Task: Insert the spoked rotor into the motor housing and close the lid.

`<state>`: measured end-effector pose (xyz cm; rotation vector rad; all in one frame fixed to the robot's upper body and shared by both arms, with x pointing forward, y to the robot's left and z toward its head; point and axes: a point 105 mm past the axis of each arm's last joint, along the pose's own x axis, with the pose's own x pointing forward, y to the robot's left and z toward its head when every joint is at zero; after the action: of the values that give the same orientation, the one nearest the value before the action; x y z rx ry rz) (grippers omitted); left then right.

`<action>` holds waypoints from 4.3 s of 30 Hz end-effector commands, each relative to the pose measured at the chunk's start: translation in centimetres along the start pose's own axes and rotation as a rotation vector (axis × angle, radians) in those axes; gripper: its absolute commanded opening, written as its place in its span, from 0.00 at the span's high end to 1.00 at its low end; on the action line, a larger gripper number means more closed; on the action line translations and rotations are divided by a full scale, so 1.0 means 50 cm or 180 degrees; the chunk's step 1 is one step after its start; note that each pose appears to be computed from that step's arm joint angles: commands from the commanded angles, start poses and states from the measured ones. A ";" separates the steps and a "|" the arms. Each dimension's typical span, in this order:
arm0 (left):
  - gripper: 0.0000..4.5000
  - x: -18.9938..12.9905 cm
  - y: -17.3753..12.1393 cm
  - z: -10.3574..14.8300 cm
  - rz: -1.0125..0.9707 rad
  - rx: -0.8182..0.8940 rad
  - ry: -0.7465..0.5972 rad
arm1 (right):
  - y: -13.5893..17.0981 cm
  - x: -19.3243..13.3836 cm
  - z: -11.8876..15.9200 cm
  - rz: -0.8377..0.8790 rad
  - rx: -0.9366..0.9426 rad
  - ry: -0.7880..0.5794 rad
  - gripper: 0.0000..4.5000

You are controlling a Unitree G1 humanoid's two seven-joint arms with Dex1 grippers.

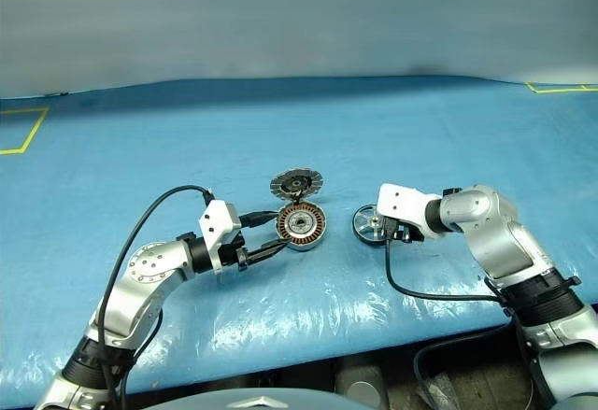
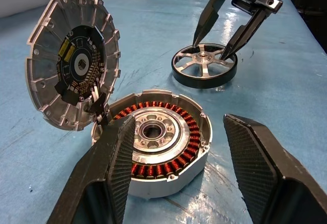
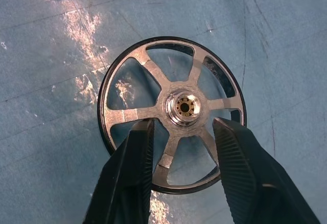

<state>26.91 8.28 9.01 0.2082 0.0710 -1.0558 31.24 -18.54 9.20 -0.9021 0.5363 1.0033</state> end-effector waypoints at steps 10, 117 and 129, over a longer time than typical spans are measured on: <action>0.35 -0.002 0.002 0.002 0.0025 0.0111 -0.0003 | 0.003 -0.004 0.024 0.0030 -0.0409 0.0034 0.56; 0.35 0.001 -0.010 -0.018 0.0044 0.0102 0.0101 | 0.043 0.024 -0.023 0.0131 0.0469 0.0088 0.70; 0.35 -0.026 0.013 -0.020 0.0212 0.0067 0.0099 | 0.048 -0.006 0.060 -0.0449 0.1116 -0.1005 0.70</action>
<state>26.71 9.43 7.15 0.2480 0.1283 -1.0003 29.20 -16.21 8.02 -0.4897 0.4433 0.8613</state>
